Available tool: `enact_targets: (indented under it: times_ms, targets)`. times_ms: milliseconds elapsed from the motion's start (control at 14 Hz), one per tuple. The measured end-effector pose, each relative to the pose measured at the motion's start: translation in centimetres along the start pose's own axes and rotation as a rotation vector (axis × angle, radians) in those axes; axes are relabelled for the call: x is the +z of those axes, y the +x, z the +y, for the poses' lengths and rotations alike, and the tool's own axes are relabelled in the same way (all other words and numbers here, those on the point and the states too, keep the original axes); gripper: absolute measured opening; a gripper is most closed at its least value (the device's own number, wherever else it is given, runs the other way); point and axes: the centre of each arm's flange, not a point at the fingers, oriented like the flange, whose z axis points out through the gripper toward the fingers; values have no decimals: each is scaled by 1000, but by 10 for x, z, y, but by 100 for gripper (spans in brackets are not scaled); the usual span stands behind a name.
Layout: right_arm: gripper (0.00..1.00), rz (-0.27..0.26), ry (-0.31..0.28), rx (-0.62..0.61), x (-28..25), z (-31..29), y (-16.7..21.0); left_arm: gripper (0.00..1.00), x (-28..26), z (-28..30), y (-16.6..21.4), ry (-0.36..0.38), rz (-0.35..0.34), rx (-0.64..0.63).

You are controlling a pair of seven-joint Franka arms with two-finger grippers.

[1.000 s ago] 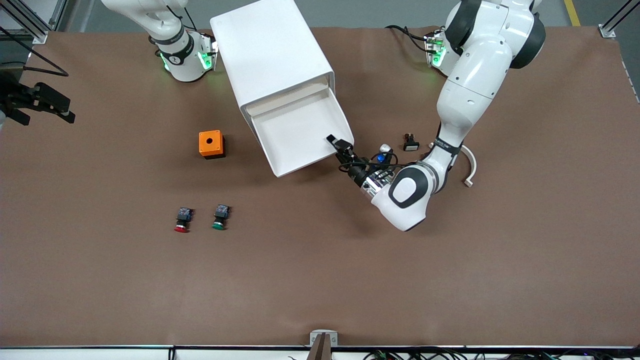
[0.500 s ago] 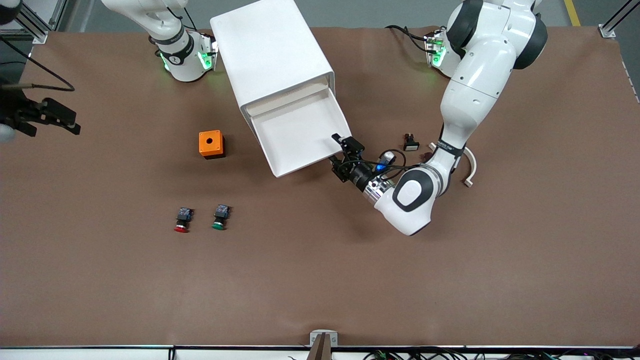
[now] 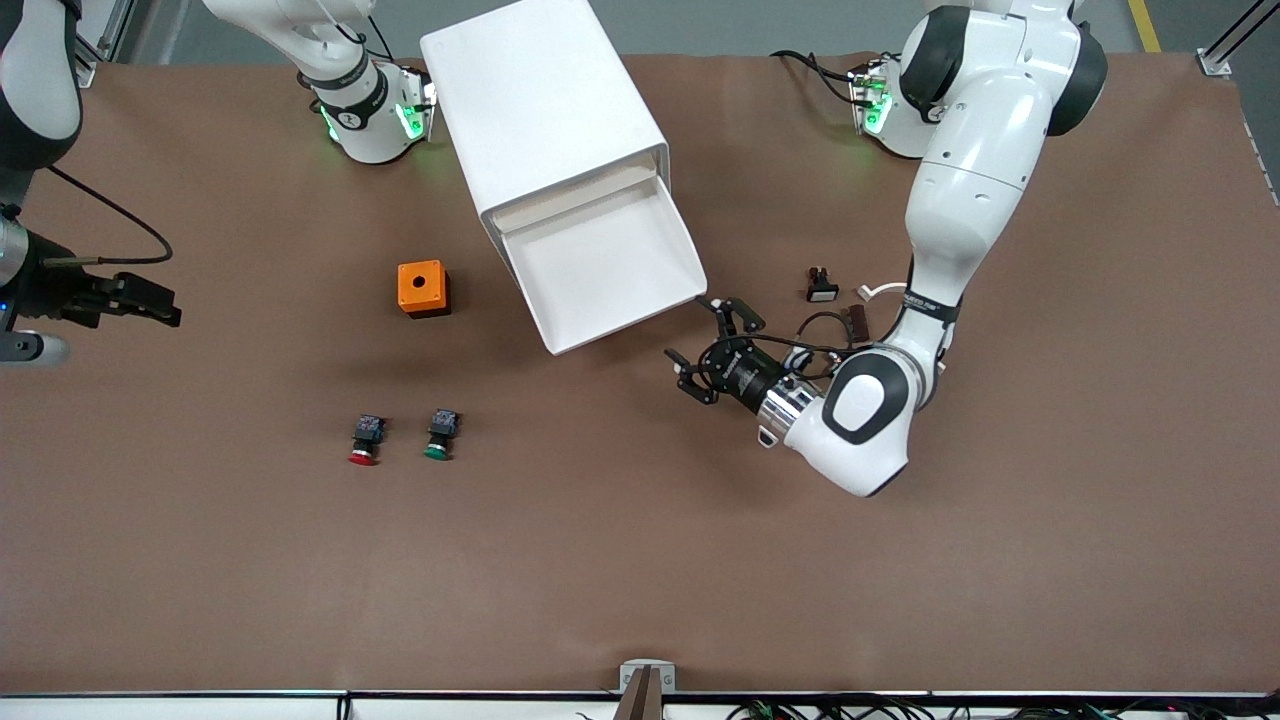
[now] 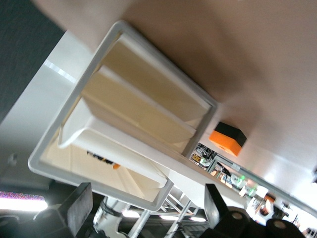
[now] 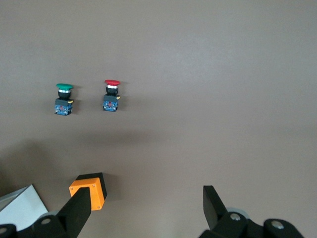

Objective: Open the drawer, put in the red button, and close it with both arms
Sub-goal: 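Release the drawer with the left gripper while the right gripper reaches the red button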

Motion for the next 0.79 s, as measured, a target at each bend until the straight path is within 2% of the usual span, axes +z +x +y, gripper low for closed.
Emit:
enact_targets:
  times_ms: [143, 214, 500, 643, 786]
  targets:
    - [100, 17, -5, 5, 5, 4, 7, 100, -14, 0, 1, -26, 59, 165]
    - [100, 25, -7, 8, 11, 5, 12, 100, -18, 0, -5, -37, 122, 241]
    - [100, 39, -12, 46, 63, -1, 34, 100, -26, -5, -59, -115, 479, 480]
    - [100, 40, -13, 75, 92, -15, 42, 100, -37, -12, -84, -158, 631, 544]
    - [100, 31, -15, 88, 119, -28, 49, 100, -47, -20, -100, -166, 785, 582]
